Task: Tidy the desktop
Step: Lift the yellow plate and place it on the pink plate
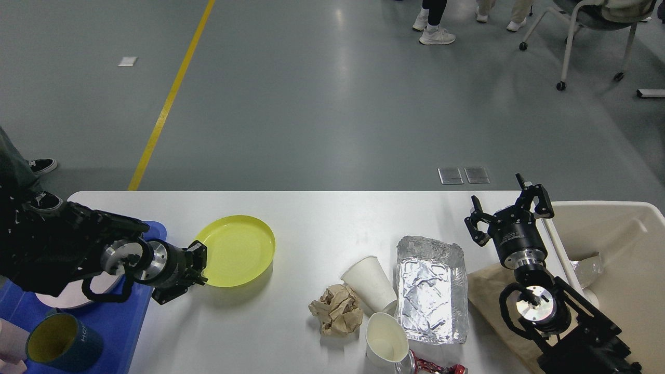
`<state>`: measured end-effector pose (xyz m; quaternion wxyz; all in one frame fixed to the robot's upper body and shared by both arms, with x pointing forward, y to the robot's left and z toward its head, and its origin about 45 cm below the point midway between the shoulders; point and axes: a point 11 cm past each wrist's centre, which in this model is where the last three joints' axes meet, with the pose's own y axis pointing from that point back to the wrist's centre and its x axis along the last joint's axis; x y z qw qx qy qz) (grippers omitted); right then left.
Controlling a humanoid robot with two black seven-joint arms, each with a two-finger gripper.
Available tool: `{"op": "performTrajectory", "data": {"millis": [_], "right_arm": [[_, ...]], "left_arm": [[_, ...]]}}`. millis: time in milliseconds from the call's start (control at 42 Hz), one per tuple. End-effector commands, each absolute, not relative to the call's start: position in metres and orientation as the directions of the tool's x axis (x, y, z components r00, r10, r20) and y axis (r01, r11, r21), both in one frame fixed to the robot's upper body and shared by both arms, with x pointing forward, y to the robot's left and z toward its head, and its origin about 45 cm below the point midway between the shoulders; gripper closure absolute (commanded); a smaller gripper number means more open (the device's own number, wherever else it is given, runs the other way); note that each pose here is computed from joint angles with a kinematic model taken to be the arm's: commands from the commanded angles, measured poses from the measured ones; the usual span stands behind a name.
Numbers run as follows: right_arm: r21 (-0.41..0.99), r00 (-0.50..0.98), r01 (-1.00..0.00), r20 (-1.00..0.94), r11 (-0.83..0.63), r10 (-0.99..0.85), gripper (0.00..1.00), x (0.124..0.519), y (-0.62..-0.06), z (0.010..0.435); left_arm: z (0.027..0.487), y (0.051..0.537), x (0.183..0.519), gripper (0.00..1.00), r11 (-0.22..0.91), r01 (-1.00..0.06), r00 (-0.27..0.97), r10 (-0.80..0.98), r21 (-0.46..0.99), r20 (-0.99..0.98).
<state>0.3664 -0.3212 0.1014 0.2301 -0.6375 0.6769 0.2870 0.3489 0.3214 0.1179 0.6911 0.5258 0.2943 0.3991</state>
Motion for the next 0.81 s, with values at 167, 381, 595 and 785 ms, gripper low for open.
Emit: {"op": "performTrajectory", "data": {"millis": [167, 381, 595, 785], "right_arm": [[0.095, -0.082, -0.995, -0.678, 0.023, -0.731, 0.00, 0.367, -0.321, 0.101], [0.095, -0.081, -0.995, -0.677, 0.022, -0.732, 0.00, 0.367, -0.321, 0.101], [0.095, -0.082, -0.995, -0.676, 0.023, -0.733, 0.00, 0.367, -0.322, 0.102], [0.095, -0.082, -0.995, -0.677, 0.024, -0.732, 0.00, 0.367, -0.322, 0.102]], "left_arm": [[0.232, 0.337, 0.361, 1.00, 0.105, -0.263, 0.574, 0.816, 0.959, 0.068], [0.293, 0.327, 0.347, 1.00, 0.063, -0.267, 0.676, 0.723, 0.962, 0.140], [0.323, 0.326, 0.340, 1.00, 0.070, -0.267, 0.702, 0.698, 0.961, 0.144], [0.325, 0.350, 0.336, 1.00, 0.077, -0.281, 0.655, 0.744, 0.957, 0.132]]}}
